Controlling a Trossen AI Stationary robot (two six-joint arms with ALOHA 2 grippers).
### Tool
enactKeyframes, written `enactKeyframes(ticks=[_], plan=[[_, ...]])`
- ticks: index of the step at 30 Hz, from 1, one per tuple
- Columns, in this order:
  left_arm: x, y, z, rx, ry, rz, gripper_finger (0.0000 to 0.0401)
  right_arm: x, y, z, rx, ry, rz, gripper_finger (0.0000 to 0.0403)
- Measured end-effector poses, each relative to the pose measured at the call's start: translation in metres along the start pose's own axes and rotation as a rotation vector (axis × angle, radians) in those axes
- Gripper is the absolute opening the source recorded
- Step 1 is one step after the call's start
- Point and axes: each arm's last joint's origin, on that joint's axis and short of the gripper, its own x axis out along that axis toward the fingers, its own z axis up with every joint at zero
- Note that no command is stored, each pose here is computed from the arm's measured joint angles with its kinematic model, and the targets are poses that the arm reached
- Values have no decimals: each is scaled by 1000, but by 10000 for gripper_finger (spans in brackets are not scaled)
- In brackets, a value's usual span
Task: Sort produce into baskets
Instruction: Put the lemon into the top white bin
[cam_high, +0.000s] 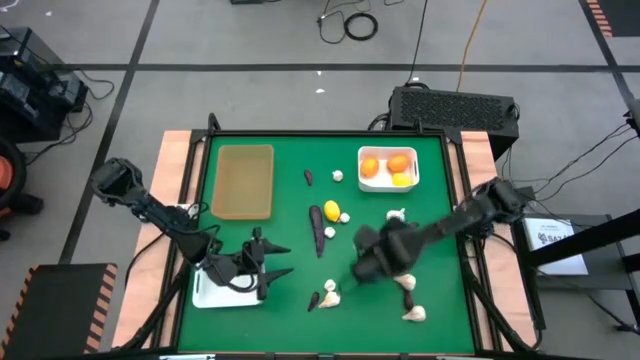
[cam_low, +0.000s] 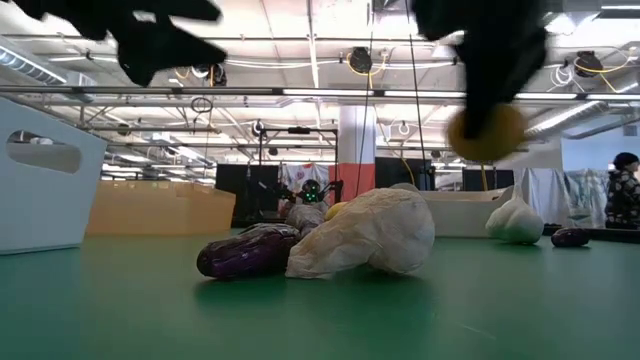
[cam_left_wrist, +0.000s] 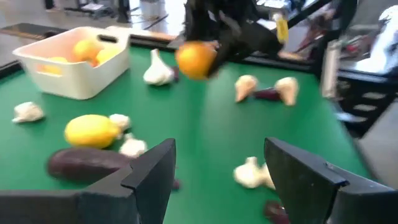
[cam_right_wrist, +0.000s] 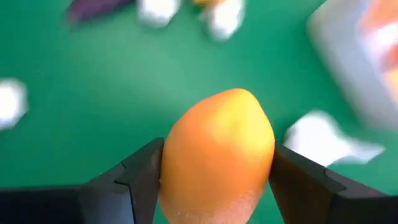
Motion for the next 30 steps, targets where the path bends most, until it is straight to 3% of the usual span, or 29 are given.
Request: enactKeyframes(ticks=[6,12,22,30], plan=[[7,13,-6,-5,78,60,251,14,-61,62,34,-40,-95,242],[5,16,-14,34,138,72,251,33,-119,96,79,6,-215,242],[12,27,-5,153,137,80,251,85,-171,99,150,126,-296,243],[20,44,-2,143,195,78,251,100,-185,106,168,112,-230,274]])
